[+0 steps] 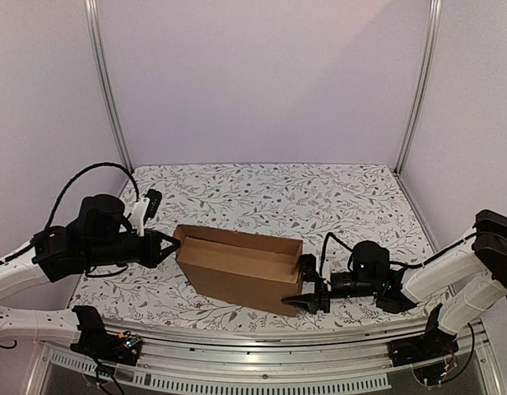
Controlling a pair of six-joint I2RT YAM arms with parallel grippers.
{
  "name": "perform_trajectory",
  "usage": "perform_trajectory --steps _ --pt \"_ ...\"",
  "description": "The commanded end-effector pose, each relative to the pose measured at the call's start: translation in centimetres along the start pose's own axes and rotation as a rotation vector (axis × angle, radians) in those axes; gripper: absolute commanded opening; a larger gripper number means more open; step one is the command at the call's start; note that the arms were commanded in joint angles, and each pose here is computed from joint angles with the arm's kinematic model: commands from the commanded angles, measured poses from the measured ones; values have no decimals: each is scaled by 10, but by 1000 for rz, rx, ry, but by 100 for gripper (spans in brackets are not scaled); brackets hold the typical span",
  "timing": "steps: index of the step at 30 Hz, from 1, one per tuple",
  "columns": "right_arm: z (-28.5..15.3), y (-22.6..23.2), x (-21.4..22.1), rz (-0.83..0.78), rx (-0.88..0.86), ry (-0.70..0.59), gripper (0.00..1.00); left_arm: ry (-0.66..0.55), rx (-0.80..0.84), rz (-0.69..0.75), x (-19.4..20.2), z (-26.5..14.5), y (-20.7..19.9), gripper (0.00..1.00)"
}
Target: Fold the paper box
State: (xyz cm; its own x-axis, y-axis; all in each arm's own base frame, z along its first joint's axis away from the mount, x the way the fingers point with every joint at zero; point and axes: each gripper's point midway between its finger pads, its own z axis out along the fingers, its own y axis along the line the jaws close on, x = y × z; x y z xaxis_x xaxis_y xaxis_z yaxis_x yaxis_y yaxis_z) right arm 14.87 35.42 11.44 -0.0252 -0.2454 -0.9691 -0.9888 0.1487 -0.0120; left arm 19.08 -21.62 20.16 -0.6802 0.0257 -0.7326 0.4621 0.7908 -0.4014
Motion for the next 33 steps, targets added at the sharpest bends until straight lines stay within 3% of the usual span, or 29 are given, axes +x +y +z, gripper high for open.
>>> perform_trajectory --steps 1,13,16,17,18,33 --pt "-1 -9 16 24 56 46 38 124 -24 8 37 11 5 0" --pt "-7 -22 6 35 139 19 68 140 -46 39 38 16 0 0" --pt "-13 -26 0 26 169 1 81 142 -54 42 38 18 1 0" --pt "-15 -27 -2 23 179 -6 94 142 -56 41 38 18 1 0" --pt "-17 -28 -3 21 192 -9 98 145 -57 42 38 19 1 0" --pt "-62 -30 -28 76 293 8 99 142 -129 -22 34 24 8 0"
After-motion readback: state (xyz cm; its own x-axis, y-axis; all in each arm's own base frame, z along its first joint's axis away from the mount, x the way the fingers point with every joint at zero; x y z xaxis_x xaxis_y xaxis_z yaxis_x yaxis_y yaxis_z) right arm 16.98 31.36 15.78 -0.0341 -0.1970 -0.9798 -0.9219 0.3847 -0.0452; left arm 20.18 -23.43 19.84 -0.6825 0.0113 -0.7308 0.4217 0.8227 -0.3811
